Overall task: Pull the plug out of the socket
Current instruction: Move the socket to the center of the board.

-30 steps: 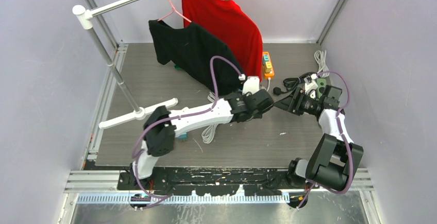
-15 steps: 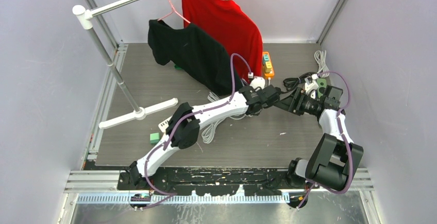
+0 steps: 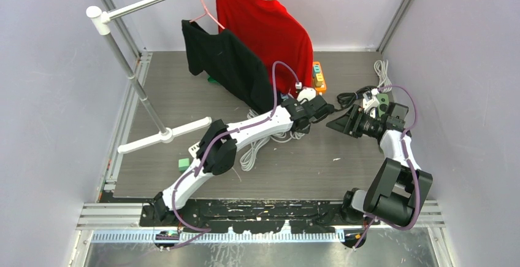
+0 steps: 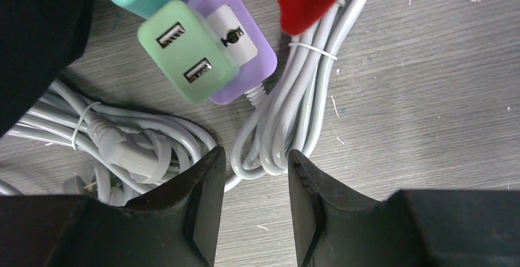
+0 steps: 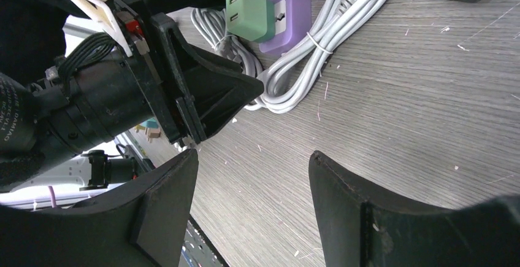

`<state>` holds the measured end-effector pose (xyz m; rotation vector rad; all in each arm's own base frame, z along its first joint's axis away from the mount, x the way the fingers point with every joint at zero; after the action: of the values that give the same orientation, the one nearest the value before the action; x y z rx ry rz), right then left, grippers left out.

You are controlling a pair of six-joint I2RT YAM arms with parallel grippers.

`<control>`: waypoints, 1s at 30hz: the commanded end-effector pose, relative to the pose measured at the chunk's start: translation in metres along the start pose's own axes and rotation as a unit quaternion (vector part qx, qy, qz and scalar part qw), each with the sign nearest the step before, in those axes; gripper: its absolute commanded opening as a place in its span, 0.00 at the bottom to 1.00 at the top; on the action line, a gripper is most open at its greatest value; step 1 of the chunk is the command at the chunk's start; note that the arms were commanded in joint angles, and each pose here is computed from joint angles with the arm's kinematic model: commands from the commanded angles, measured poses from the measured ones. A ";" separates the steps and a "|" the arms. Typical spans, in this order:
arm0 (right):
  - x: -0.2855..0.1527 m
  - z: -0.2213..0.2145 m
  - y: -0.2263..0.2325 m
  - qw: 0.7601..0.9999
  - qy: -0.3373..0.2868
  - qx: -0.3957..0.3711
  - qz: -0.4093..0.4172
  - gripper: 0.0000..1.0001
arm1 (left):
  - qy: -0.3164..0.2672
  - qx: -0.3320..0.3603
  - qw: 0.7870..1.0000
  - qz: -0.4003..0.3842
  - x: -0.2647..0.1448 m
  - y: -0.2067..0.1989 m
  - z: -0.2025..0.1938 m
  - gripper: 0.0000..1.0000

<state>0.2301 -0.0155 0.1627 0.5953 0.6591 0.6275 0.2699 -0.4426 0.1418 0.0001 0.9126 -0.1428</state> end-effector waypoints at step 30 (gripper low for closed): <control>-0.001 0.005 -0.001 1.000 -0.004 -0.012 0.015 0.71 | -0.031 0.020 0.997 -0.063 -0.031 -0.010 0.020 0.00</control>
<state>0.2295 -0.0157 0.1595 0.6074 0.6722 0.6301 0.2719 -0.4480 0.1203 0.0245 0.9642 -0.1844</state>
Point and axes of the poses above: each gripper's point midway between its finger pads, its own x axis out along the fingers, its own y axis along the line the jaws close on, z = x × y, the point moved 8 cm from there along -x, back along the fingers, and after that the axes turned 6 degrees about -x, right-handed, at the moved point
